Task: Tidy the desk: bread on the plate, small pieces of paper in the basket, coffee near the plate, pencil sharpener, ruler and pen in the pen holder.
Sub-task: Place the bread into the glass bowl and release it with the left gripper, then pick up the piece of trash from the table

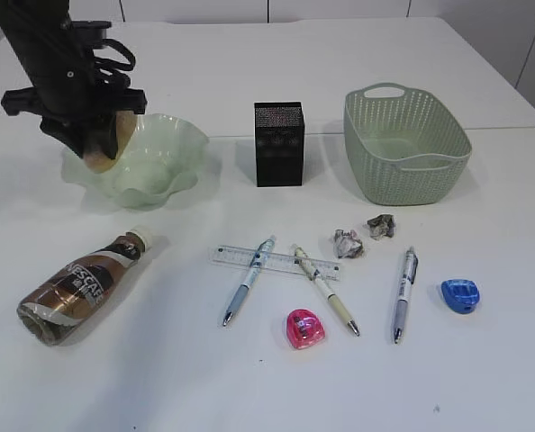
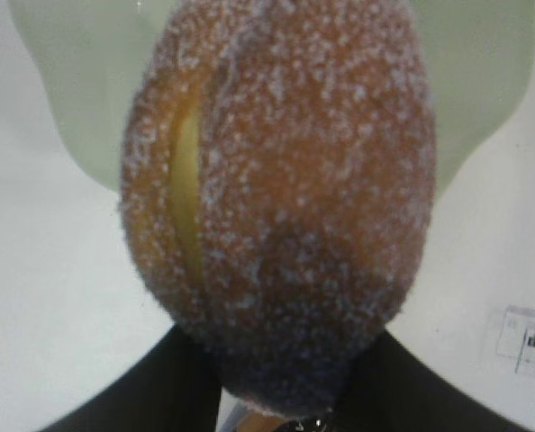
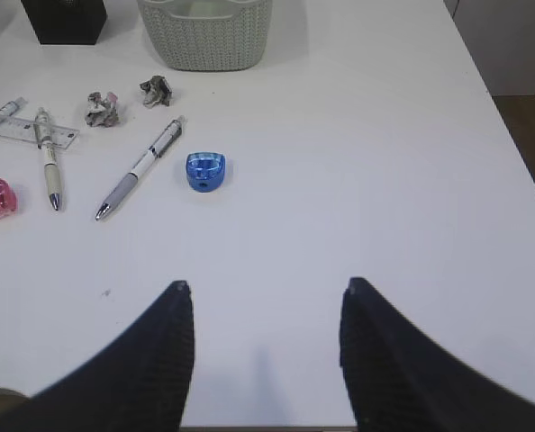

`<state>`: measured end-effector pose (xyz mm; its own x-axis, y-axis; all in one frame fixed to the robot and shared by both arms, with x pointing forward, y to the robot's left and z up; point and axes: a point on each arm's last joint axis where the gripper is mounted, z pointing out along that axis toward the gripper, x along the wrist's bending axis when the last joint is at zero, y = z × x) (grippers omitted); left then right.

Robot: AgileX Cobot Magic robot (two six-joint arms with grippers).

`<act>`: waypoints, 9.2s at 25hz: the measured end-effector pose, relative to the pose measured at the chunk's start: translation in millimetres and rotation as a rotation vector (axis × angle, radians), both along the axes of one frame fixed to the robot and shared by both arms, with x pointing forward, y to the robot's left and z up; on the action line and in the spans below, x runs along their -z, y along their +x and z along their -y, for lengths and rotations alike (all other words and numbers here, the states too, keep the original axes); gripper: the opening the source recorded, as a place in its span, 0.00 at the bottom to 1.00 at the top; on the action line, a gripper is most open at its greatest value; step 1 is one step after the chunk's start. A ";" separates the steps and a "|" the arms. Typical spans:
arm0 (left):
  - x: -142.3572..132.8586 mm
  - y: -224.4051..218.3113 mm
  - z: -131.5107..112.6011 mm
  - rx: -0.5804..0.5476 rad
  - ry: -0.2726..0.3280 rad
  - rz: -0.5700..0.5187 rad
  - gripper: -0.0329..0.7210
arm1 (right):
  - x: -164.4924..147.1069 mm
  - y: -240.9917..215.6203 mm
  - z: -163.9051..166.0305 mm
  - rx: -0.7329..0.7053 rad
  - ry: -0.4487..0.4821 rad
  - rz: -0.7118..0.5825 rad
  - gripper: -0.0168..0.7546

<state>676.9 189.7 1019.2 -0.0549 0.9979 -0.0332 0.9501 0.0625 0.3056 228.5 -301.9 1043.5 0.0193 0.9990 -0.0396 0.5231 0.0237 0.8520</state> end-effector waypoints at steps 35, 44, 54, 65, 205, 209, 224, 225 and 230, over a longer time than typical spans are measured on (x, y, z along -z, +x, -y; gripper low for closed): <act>65.3 59.4 -6.3 0.016 -0.016 -0.044 0.34 | -0.3 0.2 0.0 0.000 0.000 0.004 0.56; 65.3 59.6 -6.1 0.016 -0.019 -0.042 0.48 | -0.3 0.2 0.0 0.000 0.000 0.004 0.56; 65.3 59.7 -6.7 0.016 -0.020 -0.042 0.73 | -0.3 0.2 0.0 0.000 0.000 0.004 0.56; 63.1 58.2 -7.0 0.024 -0.013 -0.061 0.82 | -0.3 0.2 0.0 0.000 0.000 0.004 0.56; -45.9 -293.8 -36.7 0.329 -0.222 0.345 0.69 | 69.0 438.0 -91.7 -0.290 -0.003 -0.815 0.55; -45.6 -291.8 -34.9 0.322 -0.238 0.349 0.69 | 85.4 441.7 -95.3 -0.293 -0.007 -0.848 0.55; -46.1 -291.9 -33.7 0.315 -0.257 0.351 0.69 | 102.9 452.7 -95.4 -0.267 -0.013 -0.798 0.55; -46.1 -291.9 -33.7 0.315 -0.257 0.351 0.69 | 103.7 452.8 -95.2 -0.267 -0.015 -0.800 0.55; -46.1 -291.9 -33.6 0.315 -0.259 0.350 0.68 | 103.7 453.0 -94.2 -0.263 -0.027 -0.799 0.55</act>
